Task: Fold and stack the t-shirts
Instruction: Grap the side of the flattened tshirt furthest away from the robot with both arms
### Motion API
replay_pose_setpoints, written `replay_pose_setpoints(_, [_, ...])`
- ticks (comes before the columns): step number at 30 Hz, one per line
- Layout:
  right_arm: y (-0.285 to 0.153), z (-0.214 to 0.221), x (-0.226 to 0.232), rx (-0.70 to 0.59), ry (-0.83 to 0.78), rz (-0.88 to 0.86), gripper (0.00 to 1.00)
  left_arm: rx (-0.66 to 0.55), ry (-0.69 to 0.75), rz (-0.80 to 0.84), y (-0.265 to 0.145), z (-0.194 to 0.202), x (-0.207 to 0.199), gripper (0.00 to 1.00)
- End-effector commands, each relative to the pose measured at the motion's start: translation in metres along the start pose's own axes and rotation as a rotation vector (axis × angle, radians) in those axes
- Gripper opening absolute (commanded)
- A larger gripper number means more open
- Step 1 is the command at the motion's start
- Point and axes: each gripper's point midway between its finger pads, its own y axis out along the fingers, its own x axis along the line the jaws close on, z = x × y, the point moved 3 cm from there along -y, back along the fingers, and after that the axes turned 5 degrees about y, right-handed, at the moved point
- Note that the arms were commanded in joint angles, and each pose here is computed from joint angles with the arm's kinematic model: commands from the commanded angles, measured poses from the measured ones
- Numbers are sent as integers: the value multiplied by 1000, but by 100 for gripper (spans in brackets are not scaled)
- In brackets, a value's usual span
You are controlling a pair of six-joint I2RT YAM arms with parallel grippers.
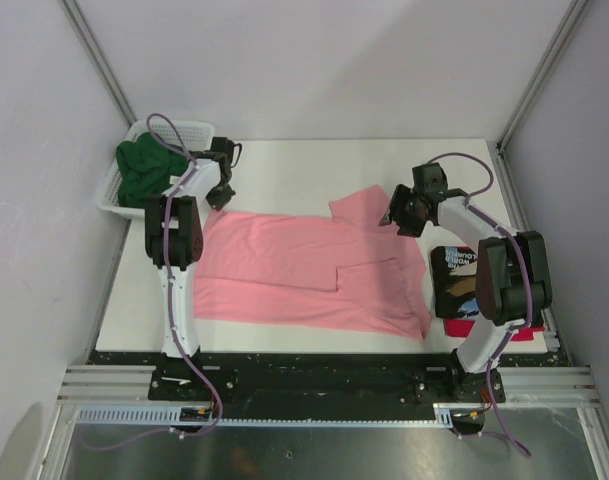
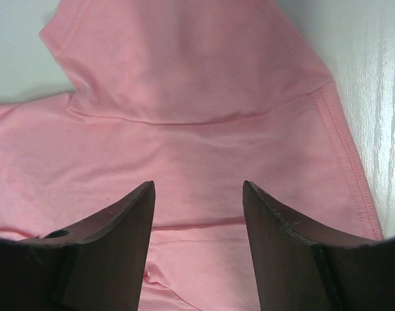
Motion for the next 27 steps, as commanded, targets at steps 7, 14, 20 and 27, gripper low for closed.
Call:
replay_pose_setpoints(7, [4,-31,10,-88,-20,-49,62,-158,-71,-3,-56,-44,18,0])
replay_pose_setpoints(14, [22,-63,12,-160,-73,-13,64,-172,-58,-6,-57,-42,22,0])
replay_pose_setpoints(20, [49,-88,6,-178,-121,80,65,-160,-19,-18,-46,-37,21,4])
replay_pose_setpoints(27, [78,-108,13,-165,-159,97,65,-132,-7,-41,-28,-29,19,27])
